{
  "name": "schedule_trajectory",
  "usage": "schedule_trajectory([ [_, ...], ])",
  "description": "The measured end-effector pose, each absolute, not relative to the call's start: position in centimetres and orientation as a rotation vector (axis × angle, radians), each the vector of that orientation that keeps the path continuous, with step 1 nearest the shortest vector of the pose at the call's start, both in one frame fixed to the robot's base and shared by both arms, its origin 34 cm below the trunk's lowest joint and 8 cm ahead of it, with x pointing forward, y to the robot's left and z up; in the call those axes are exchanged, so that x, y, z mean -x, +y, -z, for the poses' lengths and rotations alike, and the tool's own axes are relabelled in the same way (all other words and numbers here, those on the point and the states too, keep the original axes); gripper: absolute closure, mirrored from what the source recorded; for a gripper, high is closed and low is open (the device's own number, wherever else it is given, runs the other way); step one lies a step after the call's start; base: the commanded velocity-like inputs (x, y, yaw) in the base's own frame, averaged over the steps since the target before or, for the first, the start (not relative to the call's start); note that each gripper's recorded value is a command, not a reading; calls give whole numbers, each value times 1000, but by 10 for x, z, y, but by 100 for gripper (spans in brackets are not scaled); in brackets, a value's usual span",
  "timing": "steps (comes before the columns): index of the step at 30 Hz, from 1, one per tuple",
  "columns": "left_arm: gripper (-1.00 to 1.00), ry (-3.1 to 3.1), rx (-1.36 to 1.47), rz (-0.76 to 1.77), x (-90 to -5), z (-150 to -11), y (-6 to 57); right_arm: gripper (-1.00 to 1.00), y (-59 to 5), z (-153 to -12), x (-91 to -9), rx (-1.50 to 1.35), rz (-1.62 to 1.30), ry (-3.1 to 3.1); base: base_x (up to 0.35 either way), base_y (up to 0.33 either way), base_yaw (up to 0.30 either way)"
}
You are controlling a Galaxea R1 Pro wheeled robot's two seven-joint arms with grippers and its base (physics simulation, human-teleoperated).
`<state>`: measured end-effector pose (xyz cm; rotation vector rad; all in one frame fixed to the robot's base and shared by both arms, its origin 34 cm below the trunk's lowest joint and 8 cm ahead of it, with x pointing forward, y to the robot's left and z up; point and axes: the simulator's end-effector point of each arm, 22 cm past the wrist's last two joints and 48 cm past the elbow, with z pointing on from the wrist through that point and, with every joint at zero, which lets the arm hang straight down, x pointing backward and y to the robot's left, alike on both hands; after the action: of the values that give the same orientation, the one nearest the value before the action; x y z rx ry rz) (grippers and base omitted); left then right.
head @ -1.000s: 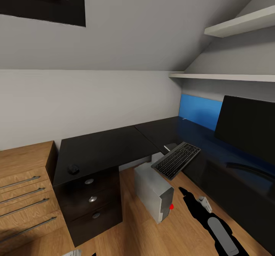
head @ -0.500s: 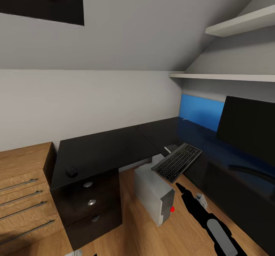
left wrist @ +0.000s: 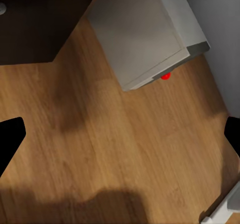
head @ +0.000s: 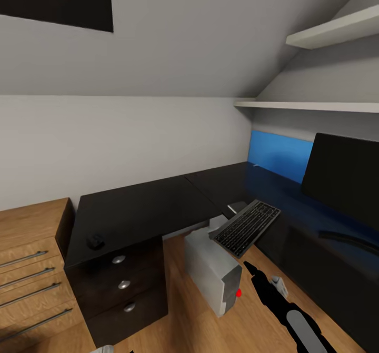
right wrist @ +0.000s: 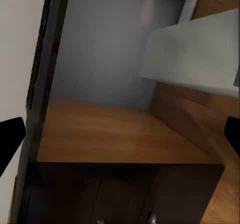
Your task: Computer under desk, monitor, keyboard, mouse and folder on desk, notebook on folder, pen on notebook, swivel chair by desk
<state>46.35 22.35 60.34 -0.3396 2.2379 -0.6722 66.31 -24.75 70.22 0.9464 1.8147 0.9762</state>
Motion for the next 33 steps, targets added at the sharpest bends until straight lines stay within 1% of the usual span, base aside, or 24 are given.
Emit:
schedule_trajectory([
  [10,-100,2239,341,675,-462,-597,222,-100,-247,-695,-662,-950,-975,1818,4,1,0],
  [17,-100,2239,344,685,-462,-597,217,-100,-246,-695,-662,-949,-976,1819,104,31,0],
  [33,-100,2251,359,670,-461,-587,210,-100,-246,-696,-662,-948,-973,1820,4,1,0],
])
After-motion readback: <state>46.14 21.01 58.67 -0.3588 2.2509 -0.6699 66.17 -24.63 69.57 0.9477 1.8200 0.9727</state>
